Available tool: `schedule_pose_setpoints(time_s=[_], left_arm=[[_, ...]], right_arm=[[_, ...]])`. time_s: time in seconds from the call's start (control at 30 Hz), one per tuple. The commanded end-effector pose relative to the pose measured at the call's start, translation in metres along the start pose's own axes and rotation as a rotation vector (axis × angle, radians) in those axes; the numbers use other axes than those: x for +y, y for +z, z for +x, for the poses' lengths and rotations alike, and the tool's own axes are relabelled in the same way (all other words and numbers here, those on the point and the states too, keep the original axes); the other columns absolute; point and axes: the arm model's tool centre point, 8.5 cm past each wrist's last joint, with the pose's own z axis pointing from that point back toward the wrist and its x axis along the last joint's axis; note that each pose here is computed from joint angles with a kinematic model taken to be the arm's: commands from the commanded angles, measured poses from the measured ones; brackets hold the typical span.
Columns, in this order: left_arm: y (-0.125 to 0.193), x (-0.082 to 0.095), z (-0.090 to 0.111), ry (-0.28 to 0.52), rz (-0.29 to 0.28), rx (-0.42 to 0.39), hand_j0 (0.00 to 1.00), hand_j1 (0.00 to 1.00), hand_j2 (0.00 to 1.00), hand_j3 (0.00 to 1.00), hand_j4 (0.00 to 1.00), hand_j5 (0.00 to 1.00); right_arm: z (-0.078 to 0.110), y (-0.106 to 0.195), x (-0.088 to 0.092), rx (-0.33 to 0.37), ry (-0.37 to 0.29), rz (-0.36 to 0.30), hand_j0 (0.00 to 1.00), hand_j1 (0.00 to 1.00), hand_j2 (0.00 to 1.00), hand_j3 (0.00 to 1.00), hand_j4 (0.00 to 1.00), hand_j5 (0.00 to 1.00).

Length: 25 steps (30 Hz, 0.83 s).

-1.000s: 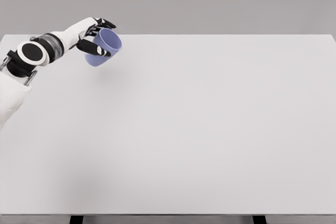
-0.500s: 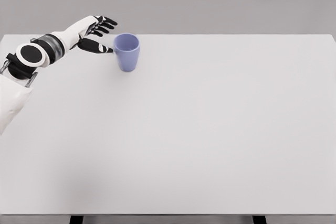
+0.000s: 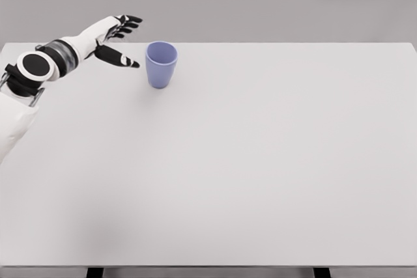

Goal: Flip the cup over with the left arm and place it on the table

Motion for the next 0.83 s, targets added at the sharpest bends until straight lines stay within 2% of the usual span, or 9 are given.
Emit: schedule_pose_setpoints(time_s=[0.0, 0.07, 0.2, 0.27, 0.37, 0.47, 0.57, 0.8], left_arm=[[0.008, 0.01, 0.002, -0.012, 0.018, -0.01, 1.0, 1.0, 1.0, 1.0, 1.0, 1.0], [0.012, 0.015, 0.002, -0.02, 0.024, -0.01, 1.0, 1.0, 1.0, 1.0, 1.0, 1.0], [0.035, 0.039, -0.004, -0.053, 0.051, 0.0, 1.0, 1.0, 1.0, 1.0, 1.0, 1.0], [0.043, 0.044, -0.009, -0.071, 0.058, 0.013, 1.0, 1.0, 1.0, 1.0, 1.0, 1.0], [0.056, 0.043, -0.024, -0.088, 0.051, 0.04, 1.0, 1.0, 1.0, 1.0, 1.0, 1.0], [0.079, 0.044, -0.037, -0.066, 0.076, 0.038, 1.0, 1.0, 1.0, 1.0, 1.0, 1.0], [0.092, 0.049, -0.041, -0.087, 0.085, 0.048, 1.0, 1.0, 1.0, 1.0, 1.0, 1.0], [0.093, 0.05, -0.04, -0.09, 0.087, 0.047, 1.0, 1.0, 1.0, 1.0, 1.0, 1.0]], right_arm=[[0.0, 0.0, 0.0, 0.001, 0.0, 0.0, 1.0, 1.0, 1.0, 1.0, 1.0, 1.0], [0.0, 0.0, 0.0, 0.001, 0.0, 0.0, 1.0, 1.0, 1.0, 1.0, 1.0, 1.0], [0.0, 0.0, 0.0, 0.001, 0.0, 0.0, 1.0, 1.0, 1.0, 1.0, 1.0, 1.0], [0.0, 0.0, 0.0, -0.001, 0.0, 0.0, 1.0, 1.0, 1.0, 1.0, 1.0, 1.0], [0.0, 0.0, 0.0, 0.001, 0.0, 0.0, 1.0, 1.0, 1.0, 1.0, 1.0, 1.0], [0.0, 0.0, 0.0, 0.001, 0.0, 0.0, 1.0, 1.0, 1.0, 1.0, 1.0, 1.0], [0.0, 0.0, 0.0, 0.001, 0.0, 0.0, 1.0, 1.0, 1.0, 1.0, 1.0, 1.0], [0.0, 0.0, 0.0, 0.001, 0.0, 0.0, 1.0, 1.0, 1.0, 1.0, 1.0, 1.0]])
